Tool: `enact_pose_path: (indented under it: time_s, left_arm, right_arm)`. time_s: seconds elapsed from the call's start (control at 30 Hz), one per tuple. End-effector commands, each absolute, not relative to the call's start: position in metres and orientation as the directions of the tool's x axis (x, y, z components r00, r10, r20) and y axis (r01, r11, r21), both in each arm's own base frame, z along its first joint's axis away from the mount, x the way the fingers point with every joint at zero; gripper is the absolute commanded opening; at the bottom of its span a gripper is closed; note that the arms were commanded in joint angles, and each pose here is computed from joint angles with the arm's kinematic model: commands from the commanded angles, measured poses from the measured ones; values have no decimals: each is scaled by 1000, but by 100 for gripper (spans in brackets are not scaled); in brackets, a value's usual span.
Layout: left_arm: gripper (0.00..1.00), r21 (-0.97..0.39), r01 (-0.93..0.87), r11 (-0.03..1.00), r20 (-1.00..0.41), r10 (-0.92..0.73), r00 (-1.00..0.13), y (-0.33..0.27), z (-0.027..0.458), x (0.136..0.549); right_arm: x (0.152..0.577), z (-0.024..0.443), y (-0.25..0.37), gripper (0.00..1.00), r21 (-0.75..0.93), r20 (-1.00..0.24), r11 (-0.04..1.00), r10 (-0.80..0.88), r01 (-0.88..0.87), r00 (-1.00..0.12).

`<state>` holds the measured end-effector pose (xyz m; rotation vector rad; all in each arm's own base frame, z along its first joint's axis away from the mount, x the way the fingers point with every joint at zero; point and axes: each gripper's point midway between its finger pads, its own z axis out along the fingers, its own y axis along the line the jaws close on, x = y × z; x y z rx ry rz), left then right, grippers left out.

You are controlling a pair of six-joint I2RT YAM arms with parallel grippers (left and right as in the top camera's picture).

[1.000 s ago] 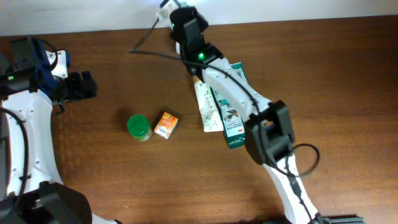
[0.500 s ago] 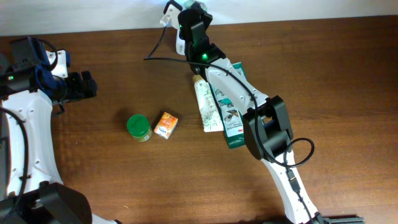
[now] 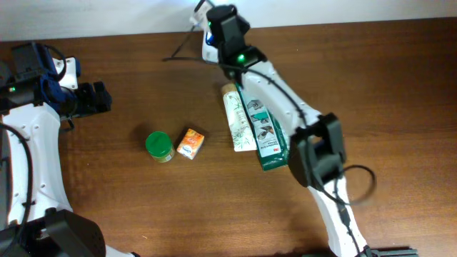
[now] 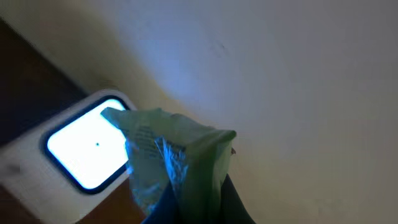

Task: Scan the item barcode
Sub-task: 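Lift the mint pouch with the right gripper up to the white scanner, then carry the pouch right and drop it on the table's right side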

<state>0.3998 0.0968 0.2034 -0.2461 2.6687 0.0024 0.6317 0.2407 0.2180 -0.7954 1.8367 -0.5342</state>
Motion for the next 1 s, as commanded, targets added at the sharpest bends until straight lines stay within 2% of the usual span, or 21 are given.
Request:
enact_pose_path:
  time_s: [0.0, 0.1, 0.17, 0.27, 0.37, 0.43, 0.53, 0.63, 0.8, 0.97]
  left_arm:
    - [99, -34, -164, 986, -457, -161, -875, 99, 208, 401]
    - [99, -34, -163, 986, -457, -161, -875, 99, 208, 401]
    - [99, -34, -164, 986, -457, -161, -875, 99, 208, 401]
    - [99, -34, -163, 986, -457, -161, -875, 99, 208, 401]
    - [99, -34, -163, 986, -457, -161, -875, 99, 208, 401]
    - [99, -34, -163, 986, -457, -161, -875, 99, 208, 401]
    - [99, -34, -164, 986, -457, -161, -875, 99, 208, 401]
    - [99, -34, -164, 986, -457, -161, -875, 99, 208, 401]
    - [99, -34, -163, 986, -457, -161, -875, 99, 208, 401]
    - [99, -34, -163, 986, -457, -161, -875, 99, 208, 401]
  right_arm:
    - [584, 349, 208, 4, -350, -880, 905, -406, -241, -247]
    - [543, 361, 163, 4, -110, -884, 975, -185, -193, -430]
    - [509, 354, 109, 4, 27, -816, 999, 0, -39, -578]
    - [473, 326, 59, 4, 169, -656, 985, 143, 40, -741]
    - [438, 281, 3, 4, 275, -414, 937, 317, 215, -853]
    - [425, 252, -34, 4, 310, -293, 893, 417, 327, -860]
    - [404, 206, -84, 4, 313, -152, 808, 562, 500, -813]
    - [381, 158, -125, 4, 292, -63, 733, 656, 615, -752]
    - [361, 94, -181, 4, 291, -77, 639, 757, 712, -649]
    - [361, 75, -201, 4, 293, -129, 626, 775, 723, -618]
